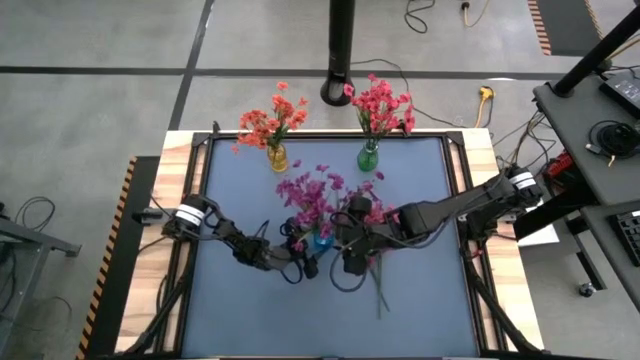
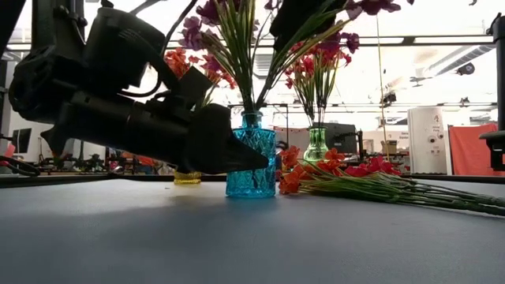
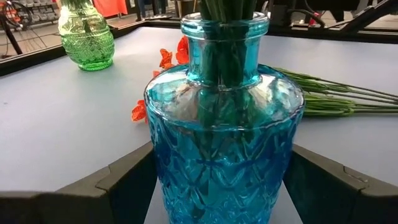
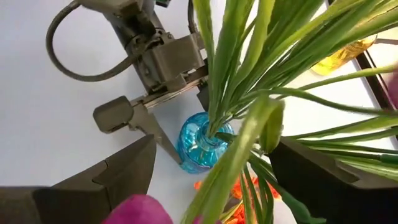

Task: Sort flowers into vase by color
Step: Put the violet flower into the blue vase

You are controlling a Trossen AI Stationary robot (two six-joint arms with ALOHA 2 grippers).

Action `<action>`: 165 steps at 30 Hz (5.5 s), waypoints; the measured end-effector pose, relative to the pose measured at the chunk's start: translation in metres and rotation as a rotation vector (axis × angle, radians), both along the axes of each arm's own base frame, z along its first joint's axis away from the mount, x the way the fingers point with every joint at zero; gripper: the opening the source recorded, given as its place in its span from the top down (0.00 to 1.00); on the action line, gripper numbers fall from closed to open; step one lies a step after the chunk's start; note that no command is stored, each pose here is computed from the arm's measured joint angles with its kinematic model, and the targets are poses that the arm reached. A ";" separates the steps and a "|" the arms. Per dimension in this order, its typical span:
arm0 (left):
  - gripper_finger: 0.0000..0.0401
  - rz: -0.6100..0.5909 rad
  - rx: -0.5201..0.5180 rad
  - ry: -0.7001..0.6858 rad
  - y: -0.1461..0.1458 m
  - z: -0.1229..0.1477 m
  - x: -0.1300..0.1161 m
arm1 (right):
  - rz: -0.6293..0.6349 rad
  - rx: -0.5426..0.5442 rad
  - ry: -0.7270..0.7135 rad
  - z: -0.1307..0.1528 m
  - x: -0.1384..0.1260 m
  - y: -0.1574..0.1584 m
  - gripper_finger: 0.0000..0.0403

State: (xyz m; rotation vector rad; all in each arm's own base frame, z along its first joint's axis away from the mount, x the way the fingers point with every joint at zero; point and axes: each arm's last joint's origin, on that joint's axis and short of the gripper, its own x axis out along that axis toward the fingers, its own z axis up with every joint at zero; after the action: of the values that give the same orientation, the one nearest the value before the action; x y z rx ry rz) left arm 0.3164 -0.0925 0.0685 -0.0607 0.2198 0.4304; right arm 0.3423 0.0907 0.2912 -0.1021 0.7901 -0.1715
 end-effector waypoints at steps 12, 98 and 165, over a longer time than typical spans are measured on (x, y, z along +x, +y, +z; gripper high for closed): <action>0.19 0.061 0.018 0.120 -0.002 -0.008 0.006 | -0.010 0.013 -0.005 0.000 0.001 -0.001 0.25; 0.46 0.291 0.382 0.152 -0.030 0.083 0.050 | 0.146 -0.040 -0.001 -0.002 0.006 0.003 0.25; 0.91 0.372 0.287 0.097 -0.036 0.071 0.043 | 0.109 0.043 -0.111 0.074 0.001 0.002 0.25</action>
State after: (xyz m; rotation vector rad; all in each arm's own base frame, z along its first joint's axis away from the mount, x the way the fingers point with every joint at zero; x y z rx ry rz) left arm 0.3598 -0.1288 0.1392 0.2047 0.2405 0.8325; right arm 0.3431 0.0932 0.3655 -0.0941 0.6755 -0.0568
